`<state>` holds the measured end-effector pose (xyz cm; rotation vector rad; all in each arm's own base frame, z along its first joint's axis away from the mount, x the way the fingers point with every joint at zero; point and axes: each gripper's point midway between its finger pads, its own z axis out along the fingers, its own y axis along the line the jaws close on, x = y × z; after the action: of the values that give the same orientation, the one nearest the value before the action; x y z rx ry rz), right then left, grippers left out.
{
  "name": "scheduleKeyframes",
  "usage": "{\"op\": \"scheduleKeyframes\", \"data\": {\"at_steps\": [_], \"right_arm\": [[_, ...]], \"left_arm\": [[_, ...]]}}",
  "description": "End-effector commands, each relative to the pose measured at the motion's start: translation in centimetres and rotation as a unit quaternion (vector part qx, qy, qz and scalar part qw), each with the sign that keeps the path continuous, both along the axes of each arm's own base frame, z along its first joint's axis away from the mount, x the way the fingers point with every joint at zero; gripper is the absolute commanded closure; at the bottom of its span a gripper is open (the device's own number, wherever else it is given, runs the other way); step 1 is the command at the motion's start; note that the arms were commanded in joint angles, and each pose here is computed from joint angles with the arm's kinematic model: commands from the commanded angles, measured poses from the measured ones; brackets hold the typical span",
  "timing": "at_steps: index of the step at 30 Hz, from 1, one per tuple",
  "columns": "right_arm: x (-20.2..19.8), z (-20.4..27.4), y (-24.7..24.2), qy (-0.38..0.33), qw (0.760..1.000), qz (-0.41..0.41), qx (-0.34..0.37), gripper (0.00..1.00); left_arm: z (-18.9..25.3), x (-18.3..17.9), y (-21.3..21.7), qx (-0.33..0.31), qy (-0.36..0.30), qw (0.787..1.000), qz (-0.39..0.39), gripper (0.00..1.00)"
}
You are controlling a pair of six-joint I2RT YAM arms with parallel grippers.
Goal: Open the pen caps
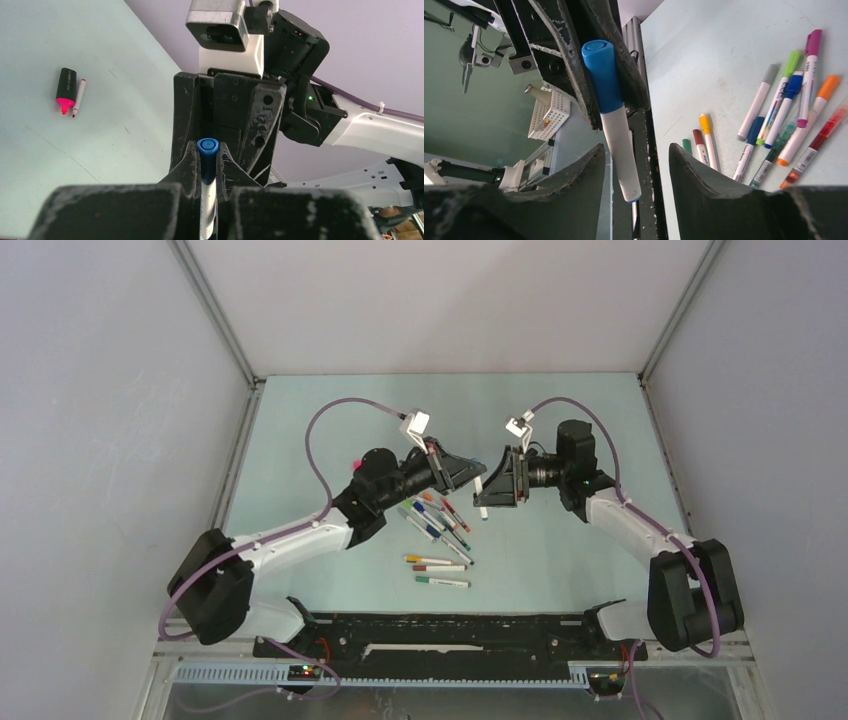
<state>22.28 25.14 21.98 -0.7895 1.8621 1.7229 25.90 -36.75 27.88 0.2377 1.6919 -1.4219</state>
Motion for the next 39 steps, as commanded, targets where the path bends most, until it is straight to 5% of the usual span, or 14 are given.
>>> {"op": "scheduleKeyframes", "data": {"at_steps": [1,4,7,13,22,39], "right_arm": [[0.7,2.9,-0.5,-0.045,0.999,-0.007,0.019,0.52],[0.5,3.0,-0.4,-0.044,0.999,0.000,0.021,0.68],[-0.5,3.2,0.0,-0.044,0.998,0.031,0.029,1.00],[-2.6,2.7,1.1,-0.046,0.995,0.083,0.032,1.00],[-3.1,0.6,2.4,-0.017,0.994,0.104,0.018,1.00],[-3.5,-1.4,3.8,0.018,0.992,0.123,-0.001,1.00]], "left_arm": [[2.3,-0.5,-0.6,-0.031,-0.026,0.999,-0.019,1.00],[2.6,-0.5,-0.9,-0.036,-0.028,0.999,-0.026,1.00],[3.2,-0.4,-1.0,-0.039,-0.042,0.998,-0.029,1.00],[8.9,3.0,2.9,-0.061,-0.117,0.990,0.056,1.00],[19.6,7.5,13.2,-0.142,-0.224,0.939,0.218,1.00],[23.5,7.6,18.5,-0.162,-0.275,0.902,0.290,1.00]]}}
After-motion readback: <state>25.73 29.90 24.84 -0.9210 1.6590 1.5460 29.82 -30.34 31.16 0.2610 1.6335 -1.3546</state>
